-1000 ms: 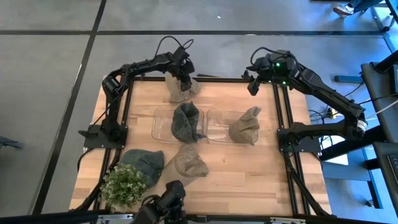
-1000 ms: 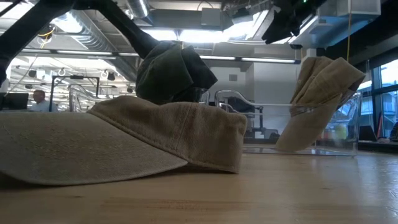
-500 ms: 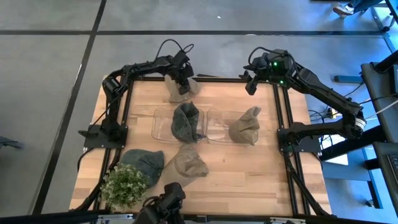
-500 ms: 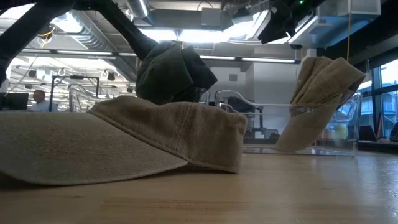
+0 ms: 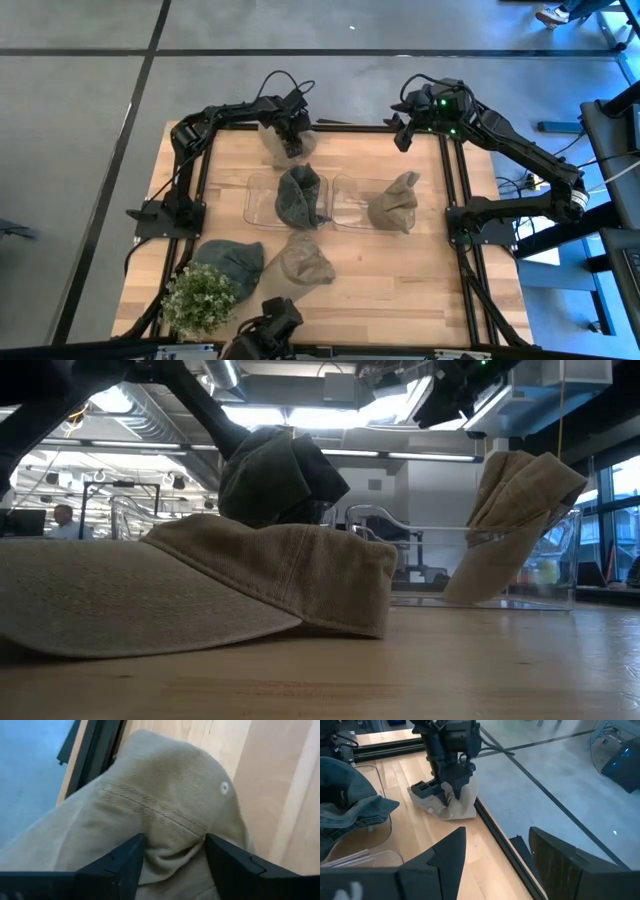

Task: Pick & Place hat
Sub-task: Put the top brown cap into the right transparent bin

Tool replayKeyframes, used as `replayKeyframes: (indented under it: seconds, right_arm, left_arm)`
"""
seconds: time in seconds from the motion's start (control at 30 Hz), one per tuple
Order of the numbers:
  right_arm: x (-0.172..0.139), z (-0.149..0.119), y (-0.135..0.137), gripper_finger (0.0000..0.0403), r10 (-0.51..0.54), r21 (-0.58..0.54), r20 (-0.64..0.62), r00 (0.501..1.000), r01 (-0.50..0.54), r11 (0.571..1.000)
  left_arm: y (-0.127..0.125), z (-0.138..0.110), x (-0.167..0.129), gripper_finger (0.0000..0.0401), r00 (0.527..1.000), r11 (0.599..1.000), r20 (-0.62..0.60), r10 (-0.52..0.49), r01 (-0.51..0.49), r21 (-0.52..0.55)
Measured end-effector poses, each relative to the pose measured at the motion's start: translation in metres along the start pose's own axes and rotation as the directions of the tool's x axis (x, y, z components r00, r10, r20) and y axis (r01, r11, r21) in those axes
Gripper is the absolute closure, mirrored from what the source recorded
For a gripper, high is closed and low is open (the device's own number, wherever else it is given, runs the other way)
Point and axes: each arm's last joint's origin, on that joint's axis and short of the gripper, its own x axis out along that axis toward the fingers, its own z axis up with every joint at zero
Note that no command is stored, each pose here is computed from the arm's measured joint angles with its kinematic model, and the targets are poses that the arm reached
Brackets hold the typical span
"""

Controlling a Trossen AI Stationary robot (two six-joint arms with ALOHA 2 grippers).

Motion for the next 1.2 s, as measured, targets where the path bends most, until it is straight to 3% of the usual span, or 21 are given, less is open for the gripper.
replayKeyframes:
  seconds: [0.43,0.57,0.83,1.1,1.2]
  right_arm:
    - [0.0,0.002,0.0,0.0186,-0.004,0.0,0.019,1.0,0.004,1.0]
    - [0.0,0.002,0.0,0.0186,0.024,0.001,0.024,0.999,-0.024,1.0]
    - [0.0,0.002,0.002,0.0186,0.065,0.002,0.031,0.997,-0.066,0.998]
    - [-0.001,0.003,0.005,0.0186,0.185,0.11,0.055,0.981,-0.19,0.976]
    - [0.0,0.003,0.005,0.0186,0.183,0.19,0.06,0.981,-0.192,0.963]
  left_arm:
    - [0.002,0.005,-0.001,0.0391,0.995,0.987,0.008,0.104,-0.104,0.119]
    - [0.002,0.01,-0.013,0.0396,0.993,0.989,0.037,0.115,-0.118,0.085]
    - [0.006,0.036,-0.07,0.0397,0.963,0.984,0.202,0.176,-0.178,-0.008]
    - [0.005,0.062,-0.132,0.0397,0.87,0.968,0.426,0.25,-0.212,-0.135]
    - [0.0,0.069,-0.147,0.0397,0.823,0.975,0.526,0.214,-0.149,-0.164]
